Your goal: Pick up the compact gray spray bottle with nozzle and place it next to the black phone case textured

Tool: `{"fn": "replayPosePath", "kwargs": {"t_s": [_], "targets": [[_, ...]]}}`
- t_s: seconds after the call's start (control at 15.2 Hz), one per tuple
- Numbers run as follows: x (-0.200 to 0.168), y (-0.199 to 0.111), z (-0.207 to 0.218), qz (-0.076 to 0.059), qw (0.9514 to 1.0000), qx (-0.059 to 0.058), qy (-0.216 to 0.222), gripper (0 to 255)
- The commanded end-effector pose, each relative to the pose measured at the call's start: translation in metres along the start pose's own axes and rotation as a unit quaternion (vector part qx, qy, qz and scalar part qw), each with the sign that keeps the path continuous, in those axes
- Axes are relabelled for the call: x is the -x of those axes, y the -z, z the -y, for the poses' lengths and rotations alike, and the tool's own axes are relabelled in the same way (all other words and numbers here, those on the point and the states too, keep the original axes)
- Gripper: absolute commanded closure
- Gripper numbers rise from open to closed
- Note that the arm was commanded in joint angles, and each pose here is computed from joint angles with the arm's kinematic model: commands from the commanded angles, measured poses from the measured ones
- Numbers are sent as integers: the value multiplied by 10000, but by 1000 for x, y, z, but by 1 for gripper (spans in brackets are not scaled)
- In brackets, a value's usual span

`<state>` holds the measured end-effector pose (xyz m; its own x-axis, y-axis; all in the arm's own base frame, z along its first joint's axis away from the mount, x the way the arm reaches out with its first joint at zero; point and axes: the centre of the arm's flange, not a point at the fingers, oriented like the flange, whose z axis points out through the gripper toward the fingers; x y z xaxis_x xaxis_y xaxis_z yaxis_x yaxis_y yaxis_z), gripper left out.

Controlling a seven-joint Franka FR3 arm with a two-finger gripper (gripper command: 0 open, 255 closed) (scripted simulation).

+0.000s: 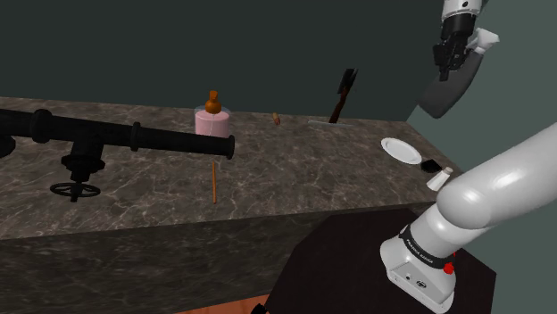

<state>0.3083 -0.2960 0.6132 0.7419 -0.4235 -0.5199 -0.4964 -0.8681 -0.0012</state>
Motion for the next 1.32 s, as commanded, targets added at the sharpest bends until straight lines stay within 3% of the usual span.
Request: {"fn": "replayPosePath", "kwargs": {"t_s": [0.0, 1.25], "targets": [[3, -4, -27, 3, 10000, 4, 8, 255], [52, -33, -271, 3, 10000, 4, 8, 255]]}}
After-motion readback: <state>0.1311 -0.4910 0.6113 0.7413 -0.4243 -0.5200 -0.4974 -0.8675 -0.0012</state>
